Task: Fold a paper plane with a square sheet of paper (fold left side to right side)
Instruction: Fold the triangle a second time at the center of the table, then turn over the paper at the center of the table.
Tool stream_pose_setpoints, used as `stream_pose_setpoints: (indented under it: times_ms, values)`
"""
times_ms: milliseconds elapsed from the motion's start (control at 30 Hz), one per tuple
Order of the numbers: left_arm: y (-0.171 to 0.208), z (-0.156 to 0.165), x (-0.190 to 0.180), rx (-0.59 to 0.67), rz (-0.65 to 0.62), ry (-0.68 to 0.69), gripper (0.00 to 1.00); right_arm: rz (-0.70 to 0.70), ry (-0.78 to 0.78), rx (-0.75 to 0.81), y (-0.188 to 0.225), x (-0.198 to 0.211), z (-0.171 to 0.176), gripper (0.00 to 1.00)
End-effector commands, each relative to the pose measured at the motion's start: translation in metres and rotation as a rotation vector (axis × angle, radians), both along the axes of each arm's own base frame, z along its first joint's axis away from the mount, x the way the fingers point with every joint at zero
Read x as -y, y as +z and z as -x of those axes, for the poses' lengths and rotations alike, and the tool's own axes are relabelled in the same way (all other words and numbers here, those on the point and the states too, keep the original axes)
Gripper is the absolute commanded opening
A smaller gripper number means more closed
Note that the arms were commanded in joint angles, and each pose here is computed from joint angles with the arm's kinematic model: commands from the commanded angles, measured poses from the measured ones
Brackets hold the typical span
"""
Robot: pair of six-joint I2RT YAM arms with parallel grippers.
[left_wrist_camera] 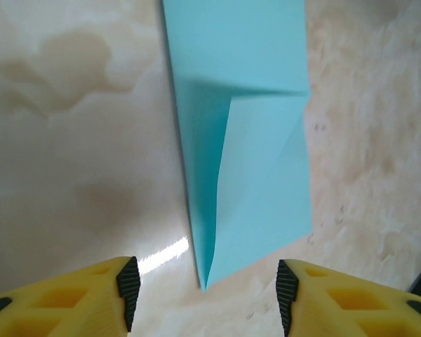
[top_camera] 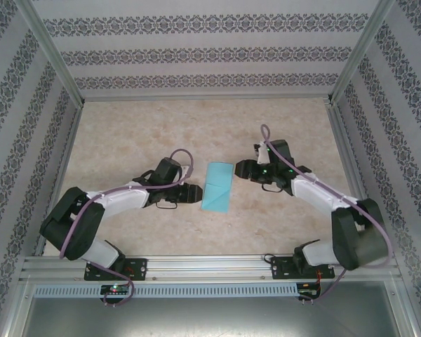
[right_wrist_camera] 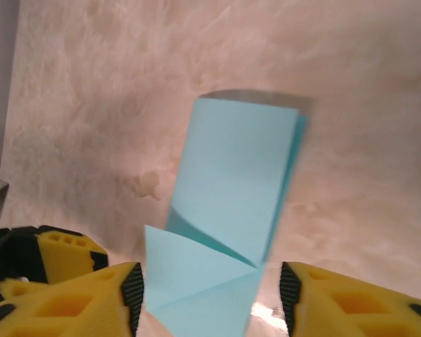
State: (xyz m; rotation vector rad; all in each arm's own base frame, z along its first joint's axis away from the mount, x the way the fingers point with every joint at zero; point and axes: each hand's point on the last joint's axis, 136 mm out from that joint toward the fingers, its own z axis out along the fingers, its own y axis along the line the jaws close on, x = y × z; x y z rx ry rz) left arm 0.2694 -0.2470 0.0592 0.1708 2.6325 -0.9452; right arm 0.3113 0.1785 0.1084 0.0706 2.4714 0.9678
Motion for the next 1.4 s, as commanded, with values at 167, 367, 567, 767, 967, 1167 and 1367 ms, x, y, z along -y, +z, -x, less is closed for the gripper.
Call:
stream_pose_setpoints:
  times_ms: [167,367,567,767,967,1167,1367]
  values:
    - [0.009,-0.047,0.030,0.051,0.106,-0.044,0.59,-0.094,-0.106,0.059,0.003,0.032,0.023,0.92]
    - [-0.003,-0.055,0.048,0.014,0.145,-0.096,0.51,-0.124,-0.134,0.056,0.001,0.039,0.038,0.98]
    - [-0.006,-0.055,0.052,0.001,0.160,-0.114,0.29,-0.124,-0.134,0.050,-0.001,0.041,0.046,0.98]
    - [0.000,-0.052,0.043,0.031,0.123,-0.100,0.08,-0.193,-0.068,0.027,0.000,0.026,0.043,0.98]
    - [0.005,-0.045,0.031,0.064,0.088,-0.077,0.08,-0.197,0.053,0.005,0.003,-0.008,0.038,0.98]
    - [0.005,-0.042,0.028,0.062,0.082,-0.073,0.08,-0.205,0.119,-0.050,-0.010,-0.046,0.027,0.89]
    - [0.005,-0.042,0.027,0.064,0.078,-0.071,0.09,-0.221,0.141,-0.131,-0.033,-0.072,0.018,0.71]
